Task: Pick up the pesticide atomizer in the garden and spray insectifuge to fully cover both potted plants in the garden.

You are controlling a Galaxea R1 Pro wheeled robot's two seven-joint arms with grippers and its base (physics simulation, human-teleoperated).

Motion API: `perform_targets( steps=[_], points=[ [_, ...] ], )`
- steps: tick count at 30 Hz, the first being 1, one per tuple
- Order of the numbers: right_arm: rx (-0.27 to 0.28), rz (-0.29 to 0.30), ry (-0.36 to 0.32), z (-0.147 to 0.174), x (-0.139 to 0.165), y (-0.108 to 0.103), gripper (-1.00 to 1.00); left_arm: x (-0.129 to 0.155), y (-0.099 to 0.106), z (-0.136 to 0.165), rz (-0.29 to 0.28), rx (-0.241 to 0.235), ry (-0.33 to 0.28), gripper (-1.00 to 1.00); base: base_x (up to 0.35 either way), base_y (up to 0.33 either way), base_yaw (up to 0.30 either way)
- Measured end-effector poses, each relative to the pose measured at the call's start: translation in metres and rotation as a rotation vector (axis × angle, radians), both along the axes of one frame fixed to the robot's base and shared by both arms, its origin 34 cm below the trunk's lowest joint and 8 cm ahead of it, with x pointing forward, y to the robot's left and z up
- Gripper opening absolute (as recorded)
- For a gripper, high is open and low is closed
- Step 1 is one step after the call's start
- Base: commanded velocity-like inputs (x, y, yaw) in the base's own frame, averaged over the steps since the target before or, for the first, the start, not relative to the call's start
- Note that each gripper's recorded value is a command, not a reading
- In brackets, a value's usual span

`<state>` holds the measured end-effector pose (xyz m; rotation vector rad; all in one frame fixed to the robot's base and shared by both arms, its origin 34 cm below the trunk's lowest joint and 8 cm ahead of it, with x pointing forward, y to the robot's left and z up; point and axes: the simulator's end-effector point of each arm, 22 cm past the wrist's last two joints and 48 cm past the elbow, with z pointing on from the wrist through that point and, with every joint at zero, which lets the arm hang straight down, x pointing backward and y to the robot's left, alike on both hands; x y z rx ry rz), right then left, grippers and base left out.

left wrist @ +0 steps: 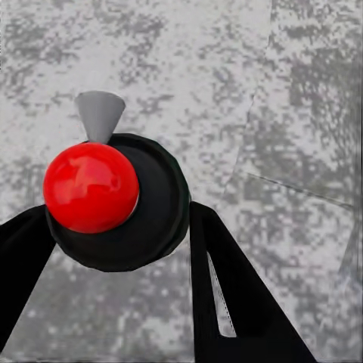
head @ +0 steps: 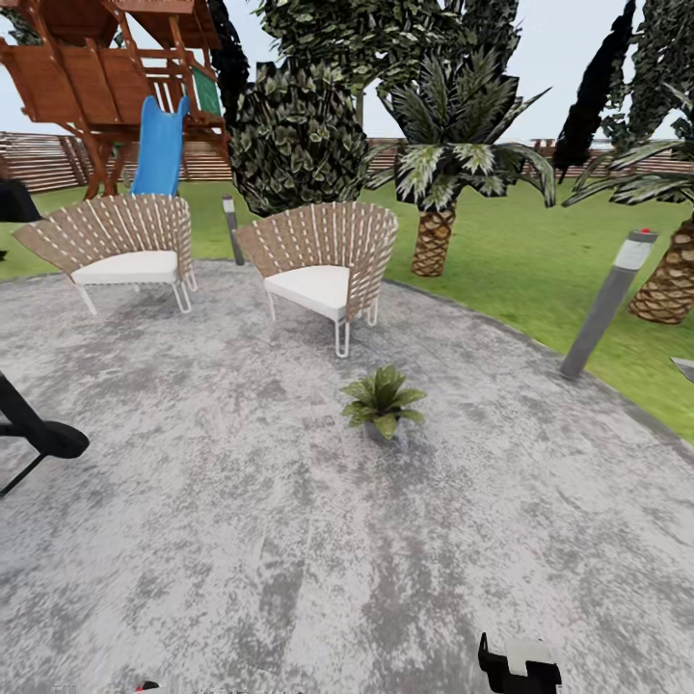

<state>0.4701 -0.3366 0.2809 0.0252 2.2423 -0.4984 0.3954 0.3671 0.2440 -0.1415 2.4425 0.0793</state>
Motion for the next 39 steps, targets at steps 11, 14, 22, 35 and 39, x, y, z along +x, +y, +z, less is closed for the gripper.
perform_targets(
  steps=[11, 14, 22, 35, 39],
  points=[
    [0.000, 0.000, -0.004, 0.002, 0.001, 0.000, 1.00, 0.001, -0.001, 0.001, -0.001, -0.001, -0.002, -1.00, -0.085, -0.123, 0.275],
    [0.000, 0.001, -0.006, 0.002, 0.002, 0.000, 1.00, 0.001, -0.001, 0.001, -0.001, -0.002, -0.004, -1.00, -0.002, -0.002, 0.275],
    [0.000, 0.001, -0.010, 0.004, 0.003, 0.000, 1.00, 0.002, -0.001, 0.002, 0.005, -0.002, -0.005, -1.00, 0.000, 0.000, 0.275],
    [0.000, 0.001, -0.017, 0.006, 0.005, 0.000, 1.00, -0.001, 0.029, 0.007, 0.104, 0.098, -0.006, -1.00, 0.000, 0.000, 0.275],
    [0.000, 0.002, -0.020, 0.007, 0.006, 0.000, 1.00, 0.001, 0.024, 0.006, 0.083, 0.091, -0.006, -1.00, 0.000, 0.000, 0.274]
  ],
)
